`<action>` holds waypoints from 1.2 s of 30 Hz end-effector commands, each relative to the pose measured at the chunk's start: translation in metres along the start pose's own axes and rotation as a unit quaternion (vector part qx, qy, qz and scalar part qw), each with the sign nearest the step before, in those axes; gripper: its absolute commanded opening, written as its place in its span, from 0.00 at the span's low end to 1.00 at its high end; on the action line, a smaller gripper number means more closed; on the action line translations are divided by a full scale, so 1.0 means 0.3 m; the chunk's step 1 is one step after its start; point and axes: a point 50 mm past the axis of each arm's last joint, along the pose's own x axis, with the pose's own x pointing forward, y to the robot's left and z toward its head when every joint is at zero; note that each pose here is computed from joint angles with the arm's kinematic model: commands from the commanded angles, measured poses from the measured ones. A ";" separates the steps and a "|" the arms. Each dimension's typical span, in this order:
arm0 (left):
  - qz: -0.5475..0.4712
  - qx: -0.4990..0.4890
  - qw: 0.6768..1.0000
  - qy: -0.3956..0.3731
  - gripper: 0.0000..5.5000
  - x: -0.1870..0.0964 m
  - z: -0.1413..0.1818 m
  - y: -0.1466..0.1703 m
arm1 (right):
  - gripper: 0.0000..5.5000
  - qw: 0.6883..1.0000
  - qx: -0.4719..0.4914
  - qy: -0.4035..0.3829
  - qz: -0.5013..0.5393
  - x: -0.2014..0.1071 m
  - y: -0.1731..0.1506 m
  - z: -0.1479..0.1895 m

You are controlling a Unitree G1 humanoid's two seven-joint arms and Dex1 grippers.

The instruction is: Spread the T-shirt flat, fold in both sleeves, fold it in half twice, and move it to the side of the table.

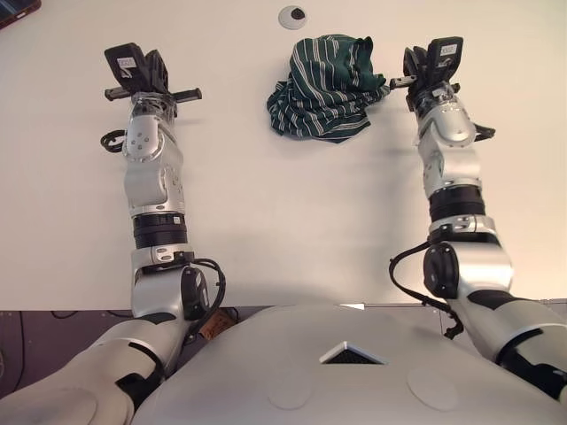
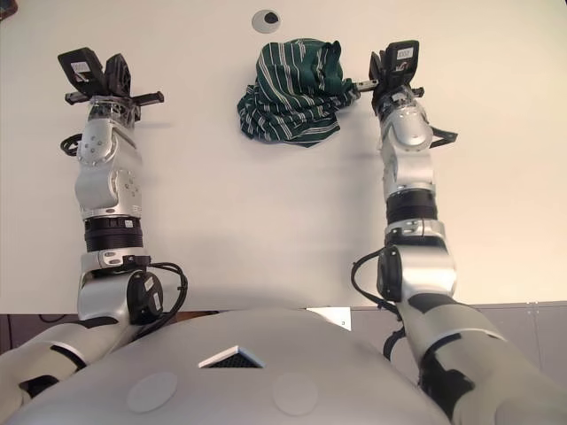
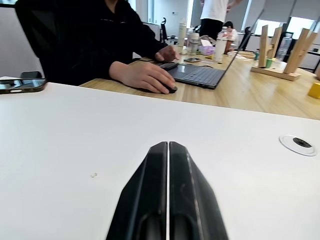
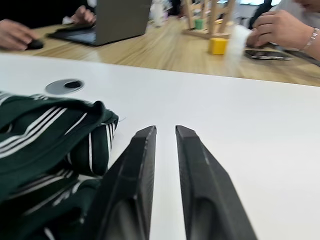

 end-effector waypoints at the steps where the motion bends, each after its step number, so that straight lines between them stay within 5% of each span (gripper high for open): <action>1: 0.010 -0.004 1.000 -0.008 0.00 -0.005 0.005 0.004 | 0.25 0.997 -0.035 0.055 0.048 0.003 -0.034 -0.011; 6: 0.017 -0.008 1.000 -0.011 0.00 -0.011 0.002 0.002 | 0.36 0.983 -0.047 0.126 0.128 -0.011 0.035 -0.094; 16: 0.019 -0.006 1.000 -0.010 0.00 -0.014 0.001 -0.004 | 0.36 0.975 -0.038 0.188 0.114 0.009 0.054 -0.149; 21: 0.022 -0.008 1.000 -0.007 0.00 -0.025 -0.010 -0.008 | 0.36 0.936 0.056 0.317 0.142 -0.045 0.064 -0.261; 27: 0.026 -0.012 1.000 -0.010 0.00 -0.027 -0.009 -0.011 | 0.22 0.917 0.065 0.354 0.171 -0.085 0.055 -0.299; 31: 0.035 -0.013 0.999 -0.011 0.00 -0.035 -0.012 0.006 | 0.12 0.964 -0.070 0.212 0.145 -0.033 0.004 -0.178; 36: 0.042 -0.008 0.999 -0.017 0.00 -0.031 -0.001 0.027 | 0.00 0.972 -0.187 -0.104 0.100 0.047 -0.037 0.274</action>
